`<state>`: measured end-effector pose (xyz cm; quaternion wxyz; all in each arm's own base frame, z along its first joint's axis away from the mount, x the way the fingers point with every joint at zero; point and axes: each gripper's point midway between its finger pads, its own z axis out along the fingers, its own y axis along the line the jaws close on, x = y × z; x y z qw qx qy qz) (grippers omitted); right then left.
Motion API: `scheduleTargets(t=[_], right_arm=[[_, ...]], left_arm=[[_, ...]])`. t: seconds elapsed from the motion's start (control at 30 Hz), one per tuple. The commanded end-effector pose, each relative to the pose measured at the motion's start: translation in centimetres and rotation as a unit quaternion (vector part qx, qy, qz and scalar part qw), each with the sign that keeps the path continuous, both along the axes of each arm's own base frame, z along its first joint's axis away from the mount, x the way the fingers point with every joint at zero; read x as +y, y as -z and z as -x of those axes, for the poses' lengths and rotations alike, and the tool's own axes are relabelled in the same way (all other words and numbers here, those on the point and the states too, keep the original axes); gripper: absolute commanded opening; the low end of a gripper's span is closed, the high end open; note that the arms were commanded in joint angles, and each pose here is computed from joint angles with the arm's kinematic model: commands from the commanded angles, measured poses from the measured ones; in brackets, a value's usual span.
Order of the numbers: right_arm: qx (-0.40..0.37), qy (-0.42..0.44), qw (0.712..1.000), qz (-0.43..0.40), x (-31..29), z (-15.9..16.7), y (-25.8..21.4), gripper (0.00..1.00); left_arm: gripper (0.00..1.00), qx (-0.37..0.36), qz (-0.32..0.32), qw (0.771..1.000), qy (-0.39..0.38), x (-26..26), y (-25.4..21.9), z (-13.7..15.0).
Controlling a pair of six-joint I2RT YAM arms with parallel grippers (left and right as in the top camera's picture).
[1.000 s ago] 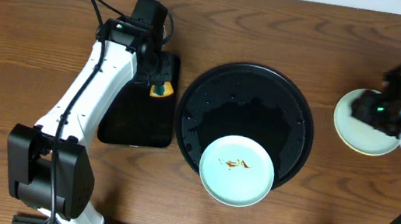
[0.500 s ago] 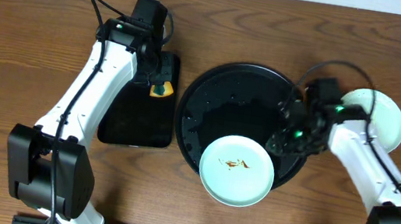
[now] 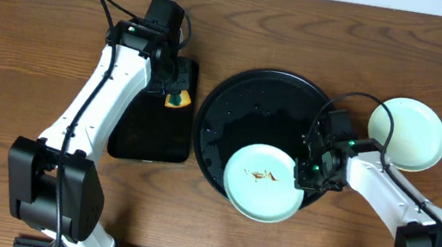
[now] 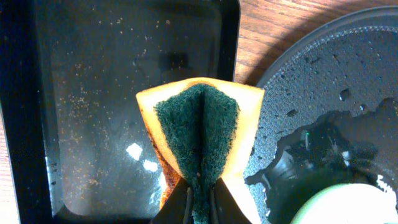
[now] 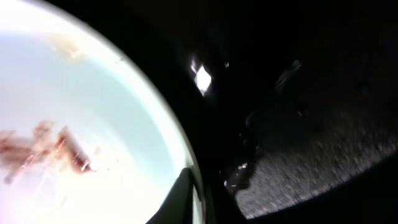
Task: Clean dirty plates on tray and stack at the side
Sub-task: 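Move the right gripper to the rim of the lower blue plate, then bring the sponge in the left gripper over the lower blue plate, then scrub the lower blue plate with the sponge while the right gripper holds it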
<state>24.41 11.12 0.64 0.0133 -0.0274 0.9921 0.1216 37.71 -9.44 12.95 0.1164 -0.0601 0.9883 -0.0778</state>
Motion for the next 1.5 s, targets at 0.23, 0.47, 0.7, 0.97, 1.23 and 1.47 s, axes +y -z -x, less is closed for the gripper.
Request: scheduleTargets(t=[0.23, 0.47, 0.7, 0.97, 1.23, 1.47], right_arm=[[-0.118, 0.014, 0.993, -0.001, 0.8, -6.2, -2.0, 0.01], [-0.178, 0.033, 0.983, -0.010, 1.2, -9.1, -3.2, 0.01], [-0.163, 0.077, 0.984, -0.004, 0.7, -8.9, -2.9, 0.01], [-0.152, 0.076, 0.985, 0.001, 0.5, -8.4, -2.6, 0.01], [-0.147, 0.076, 0.986, 0.002, 0.5, -8.1, -2.5, 0.01], [-0.146, 0.076, 0.986, 0.002, 0.5, -8.1, -2.5, 0.01]], left_arm=[[0.08, 0.008, 0.076, 0.997, 0.024, -2.7, -1.0, 0.8], [0.07, 0.002, 0.119, 0.985, 0.124, -7.9, -1.7, 2.3], [0.07, 0.002, 0.118, 0.970, 0.210, -13.8, -0.1, 4.6], [0.08, 0.017, 0.131, 0.963, 0.234, -19.2, 2.9, 6.1], [0.07, 0.025, 0.178, 0.951, 0.253, -23.9, 4.7, 7.1], [0.08, 0.044, 0.217, 0.946, 0.239, -26.0, 5.9, 7.2]])
